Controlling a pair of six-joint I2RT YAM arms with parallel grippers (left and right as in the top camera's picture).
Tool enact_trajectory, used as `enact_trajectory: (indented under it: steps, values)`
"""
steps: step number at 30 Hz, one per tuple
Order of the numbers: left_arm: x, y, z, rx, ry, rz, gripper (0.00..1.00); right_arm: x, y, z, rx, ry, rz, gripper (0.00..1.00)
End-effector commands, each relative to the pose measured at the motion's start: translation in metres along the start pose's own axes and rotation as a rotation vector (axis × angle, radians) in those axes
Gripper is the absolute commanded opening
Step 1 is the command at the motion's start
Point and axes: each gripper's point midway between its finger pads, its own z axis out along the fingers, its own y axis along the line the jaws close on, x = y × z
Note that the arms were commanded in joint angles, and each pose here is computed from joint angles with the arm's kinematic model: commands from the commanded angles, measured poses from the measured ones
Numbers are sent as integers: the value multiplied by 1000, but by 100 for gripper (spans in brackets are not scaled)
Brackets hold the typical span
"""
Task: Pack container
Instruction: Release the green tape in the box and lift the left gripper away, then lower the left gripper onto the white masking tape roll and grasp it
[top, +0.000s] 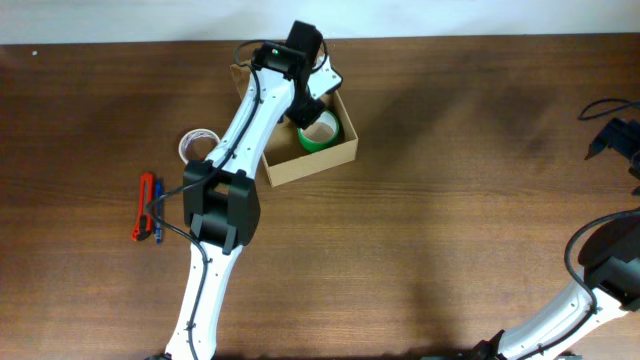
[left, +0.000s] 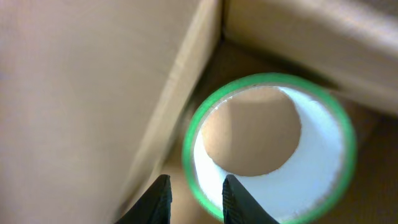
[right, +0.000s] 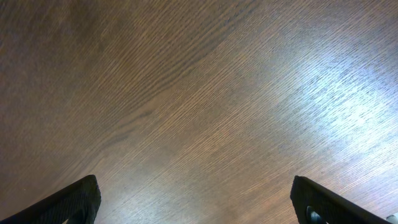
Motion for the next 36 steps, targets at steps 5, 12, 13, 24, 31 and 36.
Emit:
enact_trajectory:
  steps: [5,12,13,24,31,36]
  values:
    - [-25,16,-100,-117,-130,-32,33,1,2,2,-9,7,4,99]
    - [-9,43,-197,-301,-205,-86,34,1,2,2,-9,7,4,99]
    - [-2,50,-210,-330,-204,-101,35,1,2,2,-9,8,4,99]
    - [148,143,-270,-491,-151,-517,71,1,2,2,-9,8,4,99]
    - [248,145,-199,-221,-38,-842,56,1,2,2,-9,7,4,99]
    - [263,148,-136,-170,30,-946,42,1,2,2,-9,7,4,99]
